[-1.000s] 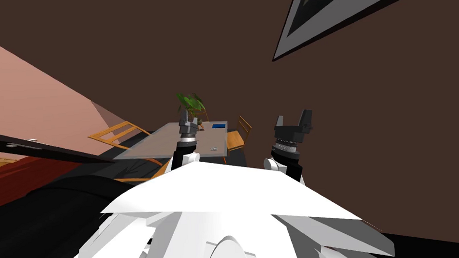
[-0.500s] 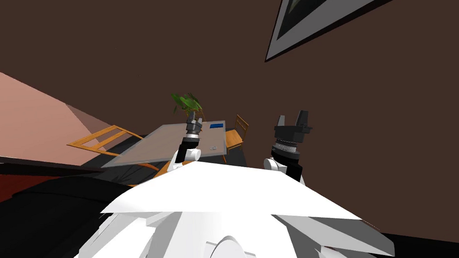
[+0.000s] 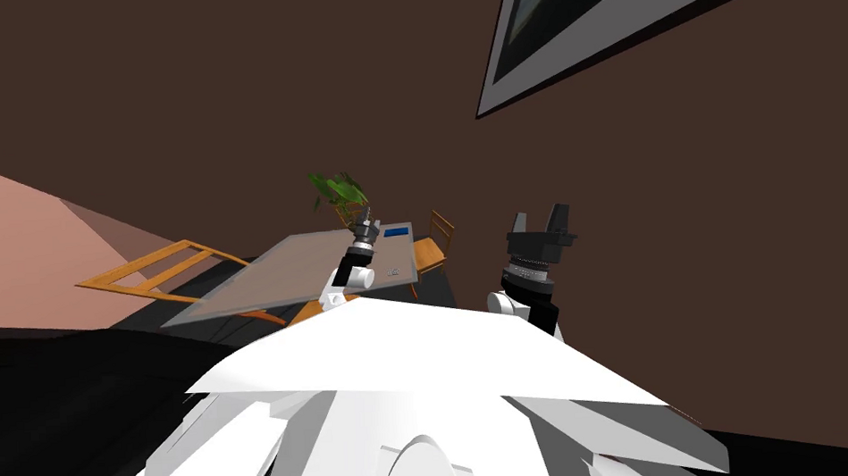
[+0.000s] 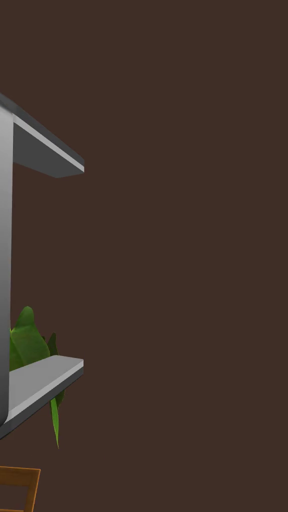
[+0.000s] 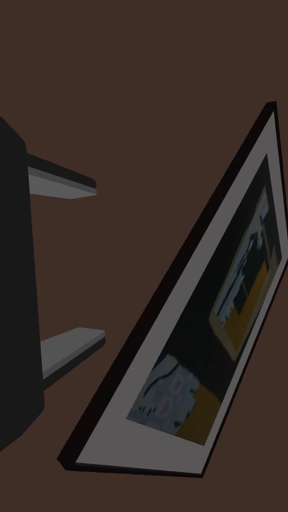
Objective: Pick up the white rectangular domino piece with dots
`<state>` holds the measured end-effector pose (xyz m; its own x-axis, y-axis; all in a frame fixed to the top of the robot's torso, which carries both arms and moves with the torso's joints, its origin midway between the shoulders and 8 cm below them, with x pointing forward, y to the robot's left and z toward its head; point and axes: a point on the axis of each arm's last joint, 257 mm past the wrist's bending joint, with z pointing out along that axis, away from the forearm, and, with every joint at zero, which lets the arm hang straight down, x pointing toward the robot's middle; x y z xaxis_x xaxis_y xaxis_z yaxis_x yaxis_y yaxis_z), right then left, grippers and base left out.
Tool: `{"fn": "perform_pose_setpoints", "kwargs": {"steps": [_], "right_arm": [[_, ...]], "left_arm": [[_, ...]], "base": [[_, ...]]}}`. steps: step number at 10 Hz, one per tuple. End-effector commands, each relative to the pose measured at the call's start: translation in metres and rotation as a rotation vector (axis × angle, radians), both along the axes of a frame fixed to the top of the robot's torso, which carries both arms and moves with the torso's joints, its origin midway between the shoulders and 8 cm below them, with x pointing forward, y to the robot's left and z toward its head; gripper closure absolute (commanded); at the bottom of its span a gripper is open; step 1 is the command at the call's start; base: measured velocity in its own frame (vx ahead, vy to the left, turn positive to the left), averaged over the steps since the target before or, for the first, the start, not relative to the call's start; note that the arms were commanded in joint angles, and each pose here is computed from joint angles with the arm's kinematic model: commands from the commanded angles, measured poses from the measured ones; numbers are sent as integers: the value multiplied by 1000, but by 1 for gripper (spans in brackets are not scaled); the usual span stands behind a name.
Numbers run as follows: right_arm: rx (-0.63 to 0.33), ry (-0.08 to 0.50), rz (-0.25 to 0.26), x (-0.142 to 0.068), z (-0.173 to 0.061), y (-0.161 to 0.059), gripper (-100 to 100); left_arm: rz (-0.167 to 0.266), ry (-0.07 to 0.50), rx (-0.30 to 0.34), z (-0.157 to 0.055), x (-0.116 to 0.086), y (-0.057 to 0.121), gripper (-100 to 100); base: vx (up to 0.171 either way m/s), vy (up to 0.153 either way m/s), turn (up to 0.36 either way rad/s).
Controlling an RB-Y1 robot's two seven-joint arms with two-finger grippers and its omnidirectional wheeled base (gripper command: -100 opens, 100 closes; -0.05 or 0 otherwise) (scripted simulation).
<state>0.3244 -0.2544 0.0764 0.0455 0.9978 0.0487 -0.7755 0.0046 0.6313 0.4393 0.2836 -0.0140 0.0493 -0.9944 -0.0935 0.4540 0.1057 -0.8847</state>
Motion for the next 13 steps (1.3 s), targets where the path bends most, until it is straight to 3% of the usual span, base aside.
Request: {"fn": "perform_pose_setpoints", "kwargs": {"steps": [1,2,8,13], "right_arm": [[0,0,0,0,0,0,0],[0,0,0,0,0,0,0],[0,0,0,0,0,0,0],[0,0,0,0,0,0,0]], "left_arm": [[-11,46,-20,-11,19,4,-100],[-10,53,-21,-15,22,5,-100],[-20,238,-100,-65,81,25,-100],[4,384,-156,-113,110,46,-100]], "base": [[-62,36,-160],[-54,28,-94],[-66,39,-185],[-53,30,-147]]}}
